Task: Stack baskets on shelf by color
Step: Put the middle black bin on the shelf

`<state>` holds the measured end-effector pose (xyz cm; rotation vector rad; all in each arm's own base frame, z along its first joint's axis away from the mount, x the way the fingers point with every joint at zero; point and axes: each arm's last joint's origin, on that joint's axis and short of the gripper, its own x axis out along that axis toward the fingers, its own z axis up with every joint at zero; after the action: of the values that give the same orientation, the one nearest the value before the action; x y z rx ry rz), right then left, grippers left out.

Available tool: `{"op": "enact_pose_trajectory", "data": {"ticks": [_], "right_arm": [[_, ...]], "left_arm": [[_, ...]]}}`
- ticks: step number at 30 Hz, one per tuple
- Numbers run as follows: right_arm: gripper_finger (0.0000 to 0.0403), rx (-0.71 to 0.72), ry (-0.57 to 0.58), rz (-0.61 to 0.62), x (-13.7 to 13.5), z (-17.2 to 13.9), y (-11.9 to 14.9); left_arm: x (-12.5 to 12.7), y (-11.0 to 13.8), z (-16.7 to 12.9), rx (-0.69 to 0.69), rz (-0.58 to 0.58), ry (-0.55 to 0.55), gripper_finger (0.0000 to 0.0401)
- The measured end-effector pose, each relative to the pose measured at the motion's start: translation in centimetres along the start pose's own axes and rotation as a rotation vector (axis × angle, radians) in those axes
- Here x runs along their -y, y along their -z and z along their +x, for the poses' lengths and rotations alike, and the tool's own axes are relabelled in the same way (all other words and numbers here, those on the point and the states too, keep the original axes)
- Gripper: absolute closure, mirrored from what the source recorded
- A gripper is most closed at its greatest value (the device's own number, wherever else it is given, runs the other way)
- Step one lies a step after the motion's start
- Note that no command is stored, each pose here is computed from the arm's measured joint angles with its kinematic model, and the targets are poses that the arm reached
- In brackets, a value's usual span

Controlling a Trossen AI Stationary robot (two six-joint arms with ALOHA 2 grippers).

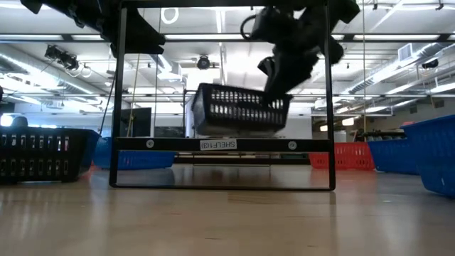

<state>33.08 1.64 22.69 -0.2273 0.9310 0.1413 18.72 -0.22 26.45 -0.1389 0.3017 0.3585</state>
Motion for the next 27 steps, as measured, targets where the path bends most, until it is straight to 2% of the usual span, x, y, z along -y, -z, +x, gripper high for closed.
{"op": "enact_pose_trajectory", "data": {"ticks": [6, 11, 16, 22, 27], "right_arm": [[0.0386, 0.057, -0.025, 0.084, 0.2, -0.7, -1.3], [0.0389, 0.055, -0.026, 0.192, 0.2, -0.4, -1.4], [0.0366, 0.021, 0.035, 0.326, 0.3, 0.9, -1.0], [0.0378, -0.015, 0.051, 0.344, 0.2, 2.9, -0.7], [0.0378, 0.000, 0.048, 0.340, 0.3, 3.0, -0.8]], "left_arm": [[0.0, 0.0, 0.0, 0.000, 0.000, 0.000, 0.0229], [0.0, 0.0, 0.0, 0.000, 0.000, 0.000, 0.0229], [0.0, 0.0, 0.0, 0.001, 0.000, 0.000, 0.0229], [0.0, 0.0, 0.0, -0.001, 0.000, -0.001, 0.0229], [0.0, 0.0, 0.0, -0.001, 0.001, 0.001, 0.0229]]}}
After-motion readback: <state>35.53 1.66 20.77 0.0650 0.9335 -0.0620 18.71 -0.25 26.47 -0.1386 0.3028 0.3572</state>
